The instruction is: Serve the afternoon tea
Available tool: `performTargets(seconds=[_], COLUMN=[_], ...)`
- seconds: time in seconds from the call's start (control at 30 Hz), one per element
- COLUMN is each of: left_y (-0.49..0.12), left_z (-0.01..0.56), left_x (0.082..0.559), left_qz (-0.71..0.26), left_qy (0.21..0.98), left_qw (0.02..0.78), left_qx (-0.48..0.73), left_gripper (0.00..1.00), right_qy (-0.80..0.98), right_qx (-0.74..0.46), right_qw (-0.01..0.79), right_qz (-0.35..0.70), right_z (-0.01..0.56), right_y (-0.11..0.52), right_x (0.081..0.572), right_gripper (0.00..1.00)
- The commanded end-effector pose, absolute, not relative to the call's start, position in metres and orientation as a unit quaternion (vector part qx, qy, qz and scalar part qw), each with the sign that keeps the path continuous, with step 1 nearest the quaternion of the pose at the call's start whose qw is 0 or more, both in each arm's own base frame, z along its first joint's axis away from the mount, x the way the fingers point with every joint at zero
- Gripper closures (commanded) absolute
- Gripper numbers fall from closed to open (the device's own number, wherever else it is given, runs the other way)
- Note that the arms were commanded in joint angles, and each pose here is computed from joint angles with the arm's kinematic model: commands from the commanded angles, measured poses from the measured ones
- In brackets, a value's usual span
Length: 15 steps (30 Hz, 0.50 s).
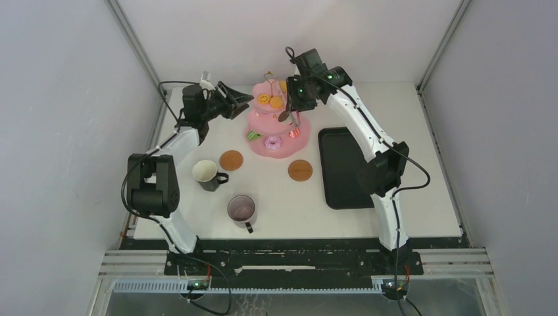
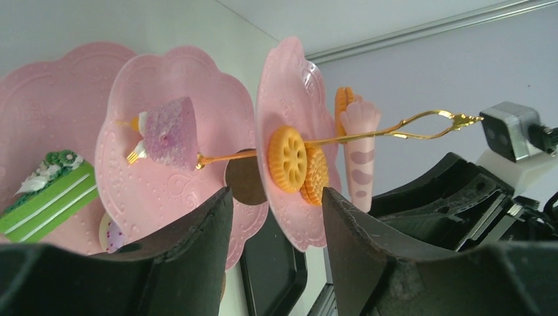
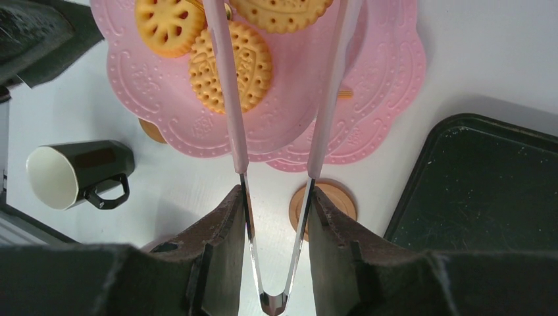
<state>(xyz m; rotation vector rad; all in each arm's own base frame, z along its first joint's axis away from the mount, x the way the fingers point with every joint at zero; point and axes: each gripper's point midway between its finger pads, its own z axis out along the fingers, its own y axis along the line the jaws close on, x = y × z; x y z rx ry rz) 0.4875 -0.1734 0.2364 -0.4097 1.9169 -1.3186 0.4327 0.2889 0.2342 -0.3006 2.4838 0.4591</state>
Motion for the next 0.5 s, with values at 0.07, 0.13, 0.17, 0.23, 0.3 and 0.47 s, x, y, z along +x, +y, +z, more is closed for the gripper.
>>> performTargets(seconds=[0.07, 0.13, 0.17, 0.23, 0.3, 0.47], left_y=[-0.171, -0.173, -0.173, -0.175, -0.176, -0.181], left_z=[0.250, 0.248, 0.246, 0.246, 0.247, 0.246], left_x=[0.475, 0.473, 0.472, 0.471, 0.471, 0.469], left_qz=[-0.514, -0.513, -0.513, -0.513, -0.515, -0.517], left_qy=[0.738, 0.740, 0.741, 0.741, 0.741, 0.742], left_qw=[0.409, 0.407, 0.406, 0.405, 0.404, 0.400], left_qx=[-0.154, -0.153, -0.153, -0.151, -0.150, -0.148], left_gripper=[0.43, 0.43, 0.43, 0.43, 0.43, 0.43], right_qy=[0.911, 0.909, 0.908, 0.907, 0.907, 0.908], right_qx=[-0.123, -0.124, -0.124, -0.126, -0.125, -0.122], right_qw=[0.342, 0.344, 0.344, 0.347, 0.348, 0.347], right_qz=[0.197, 0.200, 0.202, 0.204, 0.204, 0.201], right_z=[0.264, 0.265, 0.265, 0.266, 0.267, 0.266], right_y=[0.301, 0.302, 0.303, 0.304, 0.304, 0.300], right_x=[0.445, 0.446, 0.446, 0.447, 0.447, 0.448], right_gripper=[0.84, 0.82, 0.79, 0.72, 0.66, 0.59])
